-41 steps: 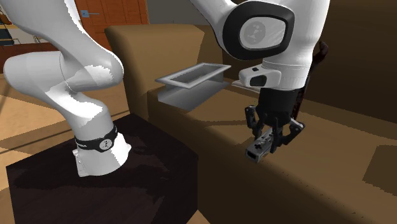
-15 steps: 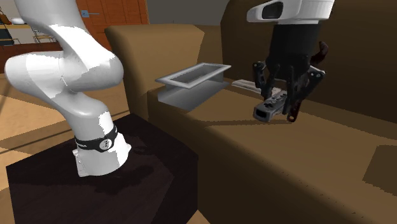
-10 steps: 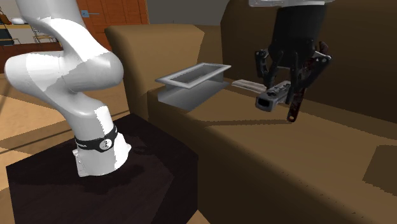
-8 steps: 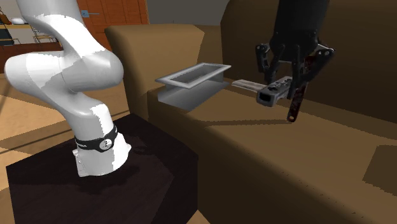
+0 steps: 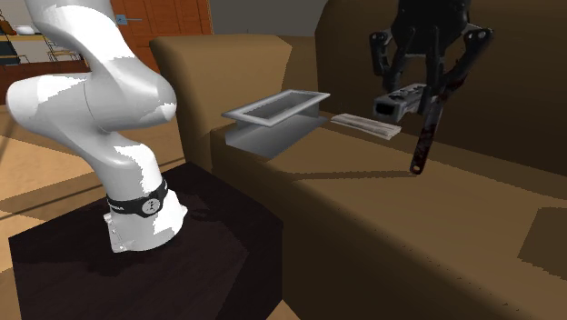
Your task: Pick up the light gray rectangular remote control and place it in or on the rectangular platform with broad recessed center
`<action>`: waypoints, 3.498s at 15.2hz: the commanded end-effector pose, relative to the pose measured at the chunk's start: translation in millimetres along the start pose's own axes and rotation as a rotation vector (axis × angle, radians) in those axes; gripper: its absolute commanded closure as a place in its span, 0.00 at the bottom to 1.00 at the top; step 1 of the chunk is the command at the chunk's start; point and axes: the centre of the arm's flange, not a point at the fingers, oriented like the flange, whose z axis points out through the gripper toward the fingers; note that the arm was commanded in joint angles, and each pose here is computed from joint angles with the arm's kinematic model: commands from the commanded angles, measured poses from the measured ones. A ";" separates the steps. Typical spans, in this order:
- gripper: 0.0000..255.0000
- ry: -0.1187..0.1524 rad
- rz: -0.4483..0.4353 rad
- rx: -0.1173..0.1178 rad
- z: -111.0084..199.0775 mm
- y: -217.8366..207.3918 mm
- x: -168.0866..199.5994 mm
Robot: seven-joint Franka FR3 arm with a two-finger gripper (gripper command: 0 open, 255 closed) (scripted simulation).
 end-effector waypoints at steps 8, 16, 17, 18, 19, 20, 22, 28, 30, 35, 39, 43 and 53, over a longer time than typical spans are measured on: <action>1.00 0.000 0.000 0.000 -13.9 86.3 -28.6; 1.00 0.000 0.000 0.000 -18.2 186.4 -62.0; 1.00 0.000 0.000 0.000 -18.7 198.9 -66.1; 1.00 0.000 0.000 0.000 -19.2 211.4 -70.3; 1.00 0.000 0.000 0.000 -19.8 223.9 -74.5; 1.00 0.000 0.000 0.000 -20.3 236.4 -78.7; 1.00 0.000 0.000 0.000 -21.4 261.5 -87.0; 1.00 0.000 0.000 0.000 -24.5 336.5 -112.1; 1.00 0.000 0.000 0.000 -25.6 361.5 -120.4; 1.00 0.000 0.000 0.000 -28.3 425.8 -141.8; 1.00 0.000 0.000 0.000 -7.2 426.4 -142.1; 1.00 0.000 0.000 0.000 13.9 427.0 -142.4; 1.00 0.000 0.000 0.000 45.3 427.9 -142.8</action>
